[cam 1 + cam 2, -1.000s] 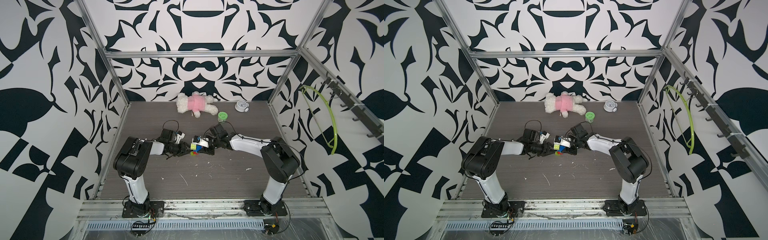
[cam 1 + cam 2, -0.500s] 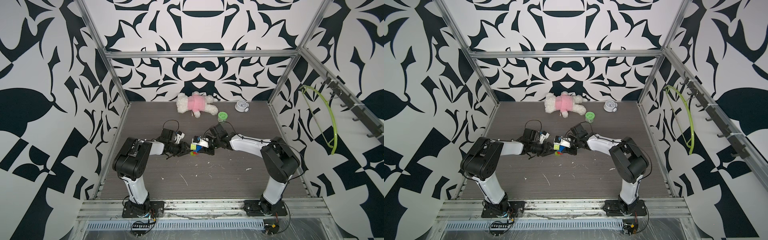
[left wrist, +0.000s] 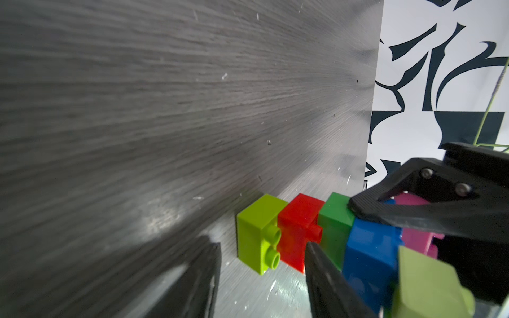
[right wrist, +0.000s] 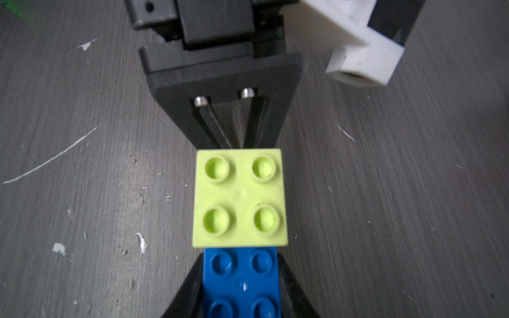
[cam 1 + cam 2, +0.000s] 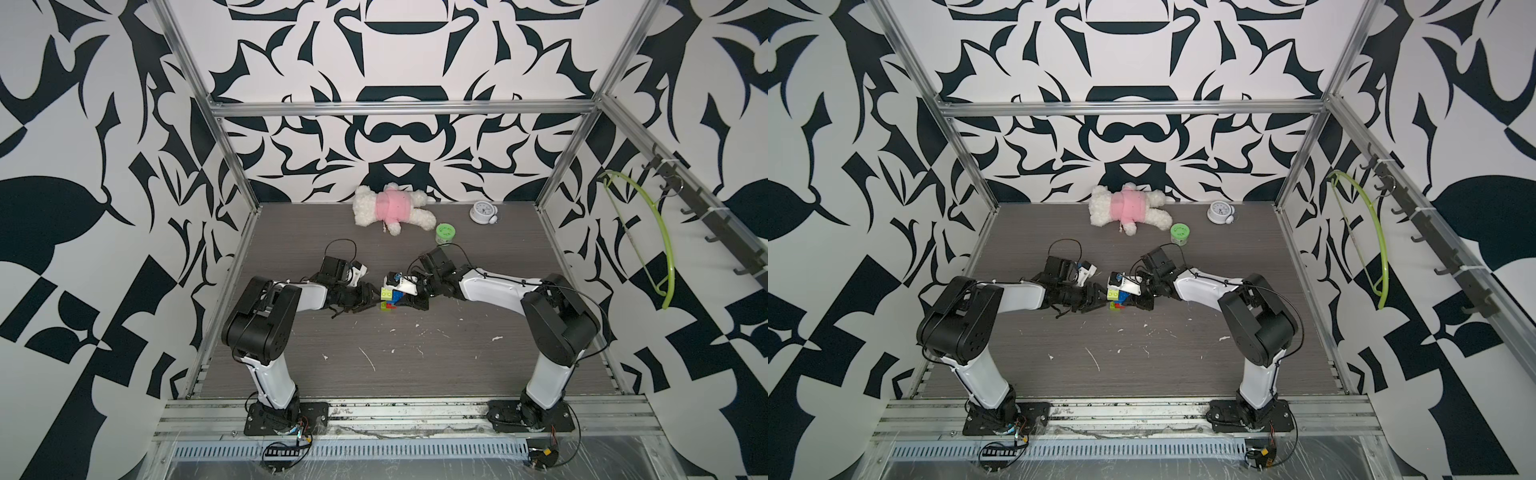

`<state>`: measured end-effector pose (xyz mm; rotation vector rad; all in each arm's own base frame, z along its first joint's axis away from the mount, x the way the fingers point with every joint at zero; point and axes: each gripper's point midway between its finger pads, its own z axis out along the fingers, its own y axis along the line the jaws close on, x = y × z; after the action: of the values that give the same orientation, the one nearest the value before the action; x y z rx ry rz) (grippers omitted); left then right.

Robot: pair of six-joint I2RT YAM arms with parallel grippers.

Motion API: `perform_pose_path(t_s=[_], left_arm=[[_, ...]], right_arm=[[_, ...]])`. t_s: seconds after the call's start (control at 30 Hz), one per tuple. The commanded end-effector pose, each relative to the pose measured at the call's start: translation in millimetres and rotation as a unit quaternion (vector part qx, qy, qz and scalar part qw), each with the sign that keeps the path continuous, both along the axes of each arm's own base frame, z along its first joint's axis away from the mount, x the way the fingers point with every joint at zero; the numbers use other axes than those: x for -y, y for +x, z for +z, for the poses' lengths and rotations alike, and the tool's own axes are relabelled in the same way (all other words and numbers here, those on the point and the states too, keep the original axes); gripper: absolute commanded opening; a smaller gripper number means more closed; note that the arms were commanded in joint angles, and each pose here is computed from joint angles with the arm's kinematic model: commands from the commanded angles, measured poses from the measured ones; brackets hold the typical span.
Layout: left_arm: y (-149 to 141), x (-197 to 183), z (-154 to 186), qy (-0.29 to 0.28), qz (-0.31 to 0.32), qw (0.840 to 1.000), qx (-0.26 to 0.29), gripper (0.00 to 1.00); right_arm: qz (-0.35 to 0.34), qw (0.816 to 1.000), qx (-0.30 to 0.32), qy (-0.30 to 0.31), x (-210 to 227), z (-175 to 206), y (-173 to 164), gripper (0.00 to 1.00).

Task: Assemble the letter y with lego
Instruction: Pick up the lego brick from the center of the board.

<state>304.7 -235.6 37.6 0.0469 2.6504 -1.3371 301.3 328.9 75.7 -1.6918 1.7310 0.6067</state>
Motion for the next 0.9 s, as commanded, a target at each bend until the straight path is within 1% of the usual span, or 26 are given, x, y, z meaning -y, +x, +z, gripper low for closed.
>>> perform_pose_path(t_s=[0.0,0.43,0.73,0.87], left_arm=[[-7.4,-17.4,-16.5,0.04,0.025,0.998,-0.03,0.55],[13.0,-40.6,-3.1,0.03,0.068,0.997,-0.016,0.55],[22.0,-54.8,2.3,0.026,0.09,0.996,-0.009,0.56],[24.1,-59.3,3.6,0.026,0.097,0.995,-0.007,0.56]], right_arm=[[0.008,0.999,0.023,0.024,-8.2,25.3,4.5,0.35],[0.009,0.999,0.013,0.04,-11.8,37.3,2.6,0.34],[0.005,0.999,-0.012,0.052,-10.8,53.0,-3.4,0.33],[0.008,0.998,-0.037,0.058,-7.2,65.4,-10.2,0.32]])
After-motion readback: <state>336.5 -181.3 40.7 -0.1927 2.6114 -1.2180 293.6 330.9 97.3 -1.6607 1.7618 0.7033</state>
